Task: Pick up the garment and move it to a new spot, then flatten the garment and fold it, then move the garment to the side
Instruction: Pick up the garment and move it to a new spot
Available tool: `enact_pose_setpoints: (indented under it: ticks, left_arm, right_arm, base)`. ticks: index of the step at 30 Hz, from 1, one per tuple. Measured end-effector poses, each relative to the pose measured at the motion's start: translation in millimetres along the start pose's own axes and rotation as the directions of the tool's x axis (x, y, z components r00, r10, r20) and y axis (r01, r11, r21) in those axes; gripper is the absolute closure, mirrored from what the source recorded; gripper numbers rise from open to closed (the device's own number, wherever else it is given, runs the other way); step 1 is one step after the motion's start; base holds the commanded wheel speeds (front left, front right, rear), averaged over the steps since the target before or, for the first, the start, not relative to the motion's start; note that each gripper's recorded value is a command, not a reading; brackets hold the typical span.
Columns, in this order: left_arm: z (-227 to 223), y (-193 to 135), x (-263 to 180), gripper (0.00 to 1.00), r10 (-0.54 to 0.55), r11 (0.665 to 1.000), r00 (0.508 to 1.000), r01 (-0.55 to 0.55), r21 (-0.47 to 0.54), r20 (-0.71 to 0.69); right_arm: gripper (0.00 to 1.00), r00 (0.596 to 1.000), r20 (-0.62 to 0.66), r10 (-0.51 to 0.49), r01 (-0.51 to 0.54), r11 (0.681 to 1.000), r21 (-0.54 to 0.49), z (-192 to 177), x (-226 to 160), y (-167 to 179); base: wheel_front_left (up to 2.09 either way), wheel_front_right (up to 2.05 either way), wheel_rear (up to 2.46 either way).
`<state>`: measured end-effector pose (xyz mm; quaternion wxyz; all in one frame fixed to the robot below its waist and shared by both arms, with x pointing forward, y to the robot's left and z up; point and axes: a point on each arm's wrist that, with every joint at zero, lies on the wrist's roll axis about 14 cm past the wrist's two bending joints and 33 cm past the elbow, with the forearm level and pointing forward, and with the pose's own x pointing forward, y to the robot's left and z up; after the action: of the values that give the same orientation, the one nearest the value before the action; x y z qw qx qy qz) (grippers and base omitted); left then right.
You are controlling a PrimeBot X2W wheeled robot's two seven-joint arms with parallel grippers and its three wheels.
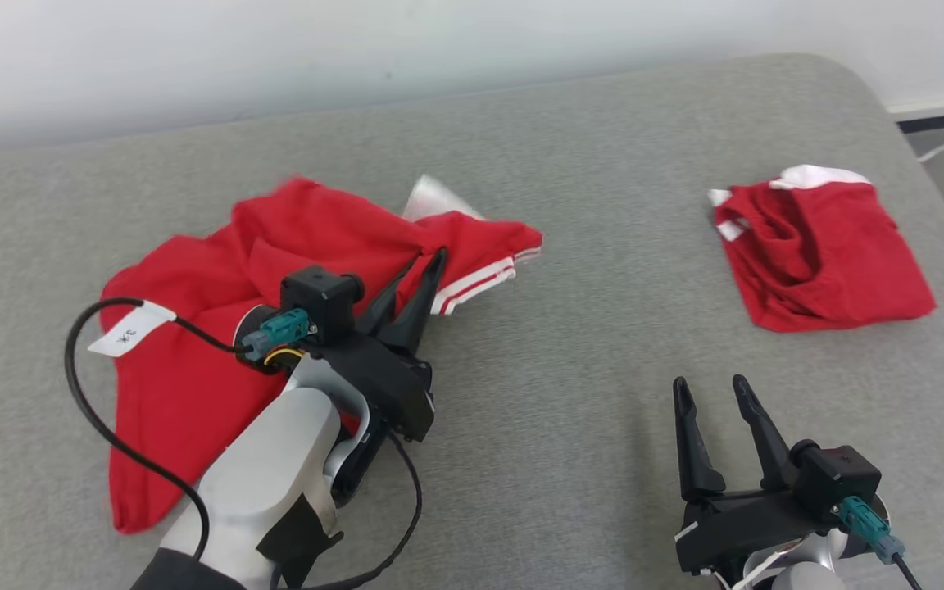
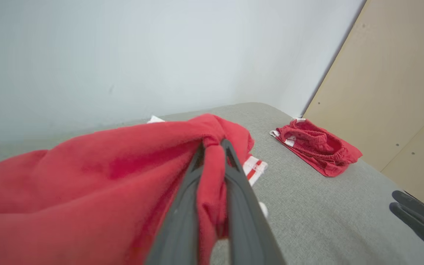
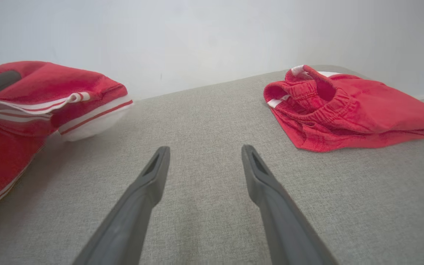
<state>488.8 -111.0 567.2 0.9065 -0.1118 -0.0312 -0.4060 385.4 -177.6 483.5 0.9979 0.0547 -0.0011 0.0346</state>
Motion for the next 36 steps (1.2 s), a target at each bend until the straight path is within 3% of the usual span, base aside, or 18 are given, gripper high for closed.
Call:
enact_pose_setpoints:
  ticks: [1,2,8,16,22,27,36]
  left_arm:
    - [-1.2,-1.2,1.1,0.55,0.002,1.0,1.0,-0.002,0.008,-0.002]
    - [0.3,-0.9,2.3,0.0,0.01,1.0,1.0,-0.01,0.017,0.003]
    - [4.6,11.0,-9.5,0.0,0.06,0.997,0.998,-0.061,0.04,0.022]
    - [-5.2,51.8,-55.8,0.0,0.207,0.978,0.978,-0.207,0.041,0.005]
    - [-17.1,95.3,-106.2,0.0,0.393,0.916,0.919,-0.389,0.1,-0.025]
    - [-18.3,111.4,-138.2,0.0,0.468,0.879,0.883,-0.463,0.117,-0.024]
    - [-13.7,145.4,-219.5,0.0,0.642,0.761,0.767,-0.637,0.12,0.002]
  right_arm:
    - [0.0,1.0,0.003,-0.008,0.008,1.0,-0.001,1.3,-1.9,-2.3]
    - [0.0,1.0,0.007,-0.016,0.016,1.0,0.0,3.0,-3.5,-4.7]
    - [0.0,1.0,0.02,-0.014,0.014,1.0,0.007,7.0,-6.9,-3.1]
    - [0.0,0.995,0.032,0.09,-0.091,0.996,0.019,8.7,4.1,31.2]
    - [0.0,0.981,0.021,0.195,-0.195,0.98,0.03,3.9,9.5,66.3]
    - [0.0,0.966,-0.001,0.26,-0.26,0.965,0.042,-3.9,11.2,88.9]
    - [0.0,0.903,-0.073,0.423,-0.418,0.906,0.071,-29.2,14.3,145.4]
  base:
    - [0.0,0.0,0.0]
    - [0.0,0.0,0.0]
    - [0.0,0.0,0.0]
    - [0.0,0.0,0.0]
    - [0.0,0.0,0.0]
    - [0.0,0.0,0.0]
    - [0.0,0.0,0.0]
